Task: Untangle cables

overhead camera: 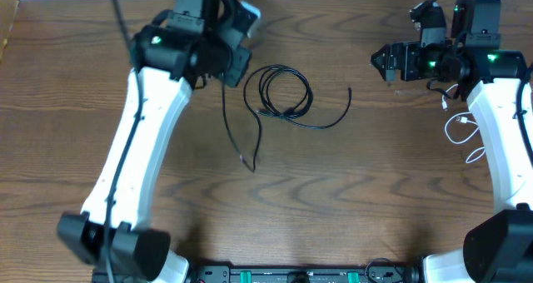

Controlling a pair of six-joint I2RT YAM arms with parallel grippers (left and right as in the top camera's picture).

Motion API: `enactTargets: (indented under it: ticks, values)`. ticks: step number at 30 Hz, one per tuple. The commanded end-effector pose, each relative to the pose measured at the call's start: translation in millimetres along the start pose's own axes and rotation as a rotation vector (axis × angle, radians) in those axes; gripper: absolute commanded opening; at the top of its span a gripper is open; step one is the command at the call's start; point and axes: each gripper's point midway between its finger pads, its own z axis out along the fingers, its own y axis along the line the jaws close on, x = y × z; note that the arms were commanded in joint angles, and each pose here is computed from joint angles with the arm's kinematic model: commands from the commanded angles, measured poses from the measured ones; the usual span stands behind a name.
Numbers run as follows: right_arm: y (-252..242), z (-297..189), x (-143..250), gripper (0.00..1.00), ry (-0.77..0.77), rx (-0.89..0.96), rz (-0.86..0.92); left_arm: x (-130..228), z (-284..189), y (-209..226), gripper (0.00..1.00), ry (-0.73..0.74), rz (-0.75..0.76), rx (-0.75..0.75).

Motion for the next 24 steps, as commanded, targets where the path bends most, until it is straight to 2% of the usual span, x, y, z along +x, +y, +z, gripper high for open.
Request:
enactTargets:
  ticks: [1, 5, 10, 16, 21, 24]
  values:
    - [12.3, -0.4, -2.9, 0.97, -0.007, -0.023, -0.023, -35.1, -39.8, 0.8, 0.07, -0.183, -0.094, -0.025]
    - [15.4, 0.5, -2.8, 0.97, -0.006, -0.028, -0.029, -76.1, -82.4, 4.4, 0.07, -0.402, -0.113, -0.060]
    - [24.3, 1.2, -3.7, 0.97, -0.009, -0.066, -0.037, -108.0, -112.9, 12.0, 0.08, -0.575, -0.176, -0.088]
    - [47.4, 6.5, -5.7, 0.97, -0.015, -0.109, -0.081, -150.3, -149.6, 15.9, 0.08, -0.808, -0.280, -0.049]
    - [63.1, 10.1, -7.6, 0.97, -0.024, -0.132, -0.115, -187.0, -201.9, 15.5, 0.08, -1.066, -0.374, 0.035]
    - [66.9, 12.3, -8.3, 0.96, -0.026, -0.139, -0.123, -195.9, -233.7, 20.2, 0.07, -1.186, -0.430, 0.041]
